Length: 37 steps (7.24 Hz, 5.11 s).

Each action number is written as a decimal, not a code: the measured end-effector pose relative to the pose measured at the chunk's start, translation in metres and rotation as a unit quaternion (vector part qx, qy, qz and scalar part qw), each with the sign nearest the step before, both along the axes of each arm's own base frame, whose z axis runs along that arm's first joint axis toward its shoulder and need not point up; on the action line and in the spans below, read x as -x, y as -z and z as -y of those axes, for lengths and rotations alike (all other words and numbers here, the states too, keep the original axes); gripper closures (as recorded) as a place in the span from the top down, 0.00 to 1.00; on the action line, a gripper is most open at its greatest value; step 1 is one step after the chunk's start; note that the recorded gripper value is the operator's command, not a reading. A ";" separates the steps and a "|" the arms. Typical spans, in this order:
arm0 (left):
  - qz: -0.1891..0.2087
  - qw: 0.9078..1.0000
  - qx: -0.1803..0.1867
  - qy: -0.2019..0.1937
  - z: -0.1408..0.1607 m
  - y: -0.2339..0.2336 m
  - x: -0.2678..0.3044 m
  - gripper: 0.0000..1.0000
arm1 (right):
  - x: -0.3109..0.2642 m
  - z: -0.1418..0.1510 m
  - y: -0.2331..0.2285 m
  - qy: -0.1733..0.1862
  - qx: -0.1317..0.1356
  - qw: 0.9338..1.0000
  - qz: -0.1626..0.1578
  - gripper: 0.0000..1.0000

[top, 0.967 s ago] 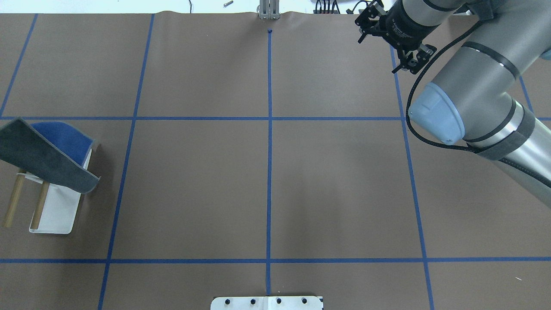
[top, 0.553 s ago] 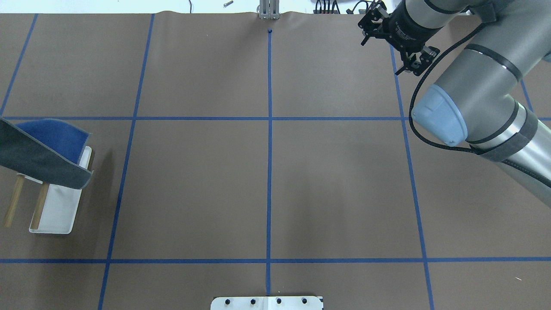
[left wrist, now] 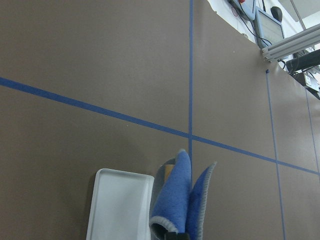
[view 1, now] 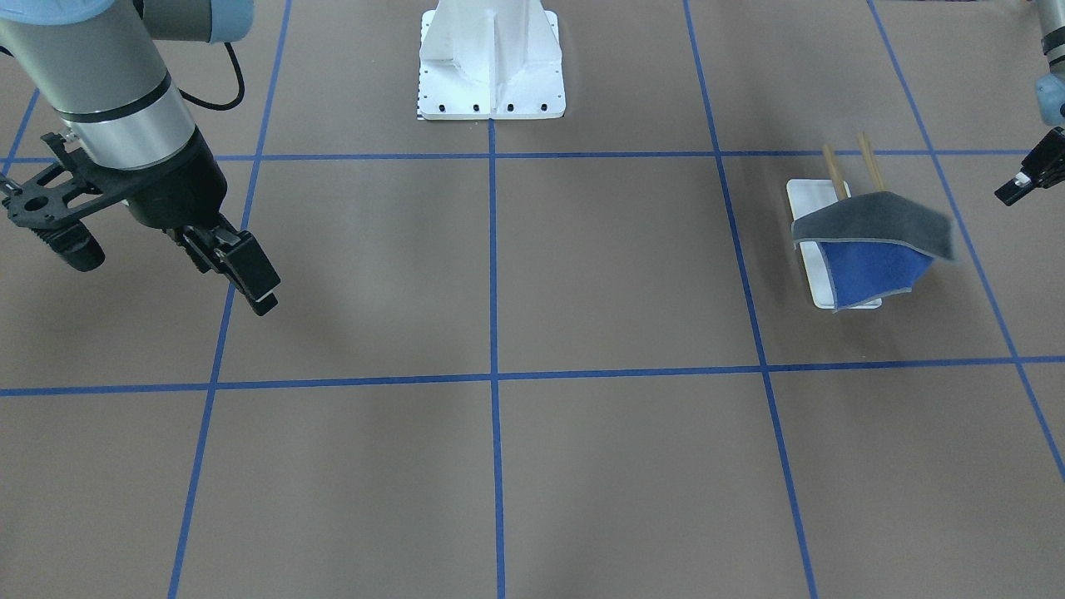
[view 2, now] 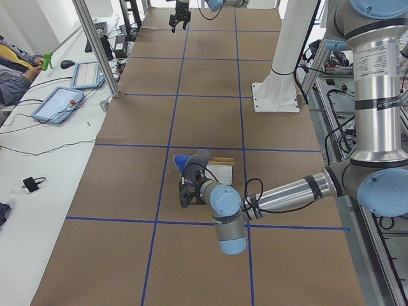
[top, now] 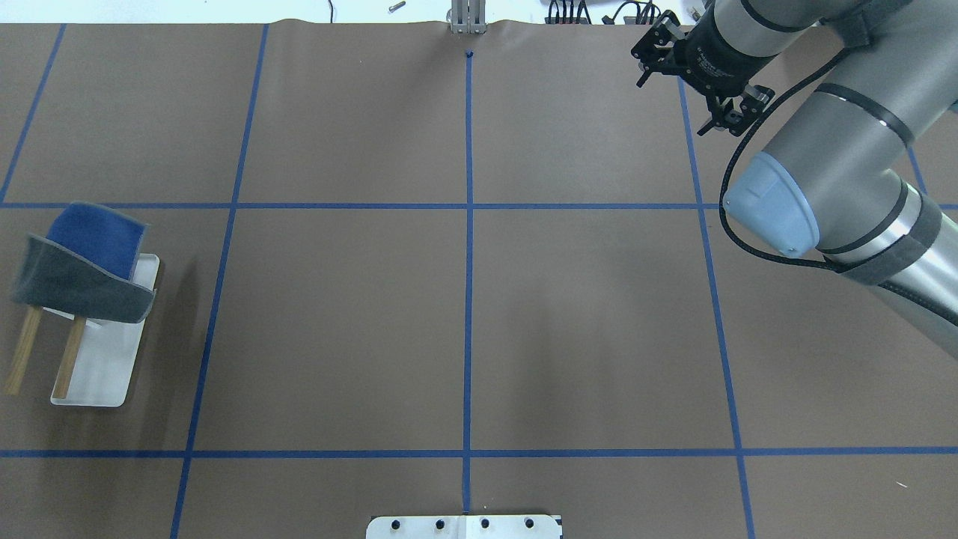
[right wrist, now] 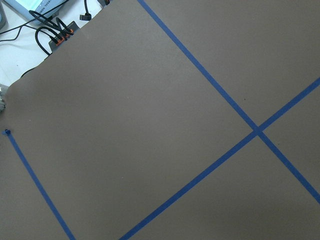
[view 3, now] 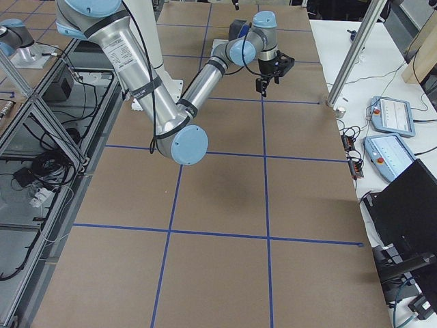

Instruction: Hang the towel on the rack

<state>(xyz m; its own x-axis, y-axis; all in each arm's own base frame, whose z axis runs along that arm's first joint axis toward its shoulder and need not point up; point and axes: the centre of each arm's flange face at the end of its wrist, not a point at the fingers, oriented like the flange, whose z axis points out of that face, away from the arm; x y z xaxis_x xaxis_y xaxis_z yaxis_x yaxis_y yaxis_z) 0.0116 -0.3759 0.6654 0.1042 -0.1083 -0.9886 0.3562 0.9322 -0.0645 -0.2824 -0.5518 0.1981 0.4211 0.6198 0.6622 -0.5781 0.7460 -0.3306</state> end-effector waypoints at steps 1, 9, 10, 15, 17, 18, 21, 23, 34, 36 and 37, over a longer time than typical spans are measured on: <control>0.001 1.000 0.001 0.004 0.001 -0.001 0.000 0.99 | -0.001 0.000 -0.003 0.001 0.000 1.000 -0.002 1.00; 0.230 0.964 -0.123 0.056 0.092 -0.015 0.024 0.99 | -0.095 -0.019 -0.128 0.178 -0.117 0.973 -0.093 1.00; 0.257 0.957 -0.126 0.038 0.117 -0.008 0.029 0.99 | -0.115 -0.019 -0.147 0.201 -0.126 0.967 -0.095 1.00; 0.355 0.920 -0.133 -0.098 0.187 0.038 0.062 0.99 | -0.208 -0.031 -0.250 0.303 -0.159 0.936 -0.079 1.00; 0.357 0.919 -0.101 -0.136 0.186 0.067 0.071 0.99 | -0.235 -0.044 -0.295 0.331 -0.179 0.924 -0.069 1.00; 0.357 0.917 -0.093 -0.154 0.181 0.078 0.072 0.99 | -0.244 -0.052 -0.326 0.341 -0.193 0.918 -0.068 1.00; 0.356 0.913 -0.090 -0.180 0.163 0.074 0.072 0.99 | -0.281 -0.080 -0.413 0.354 -0.241 0.903 -0.036 1.00; 0.355 0.912 -0.087 -0.183 0.157 0.068 0.072 0.99 | -0.295 -0.086 -0.423 0.349 -0.256 0.901 -0.029 1.00; 0.353 0.913 -0.086 -0.184 0.143 0.063 0.071 0.99 | -0.295 -0.080 -0.416 0.343 -0.261 0.902 -0.023 1.00; 0.353 0.914 -0.085 -0.183 0.144 0.063 0.071 0.99 | -0.295 -0.079 -0.415 0.343 -0.262 0.902 -0.022 1.00; 0.353 0.914 -0.085 -0.182 0.144 0.064 0.071 0.99 | -0.295 -0.079 -0.415 0.343 -0.262 0.902 -0.023 1.00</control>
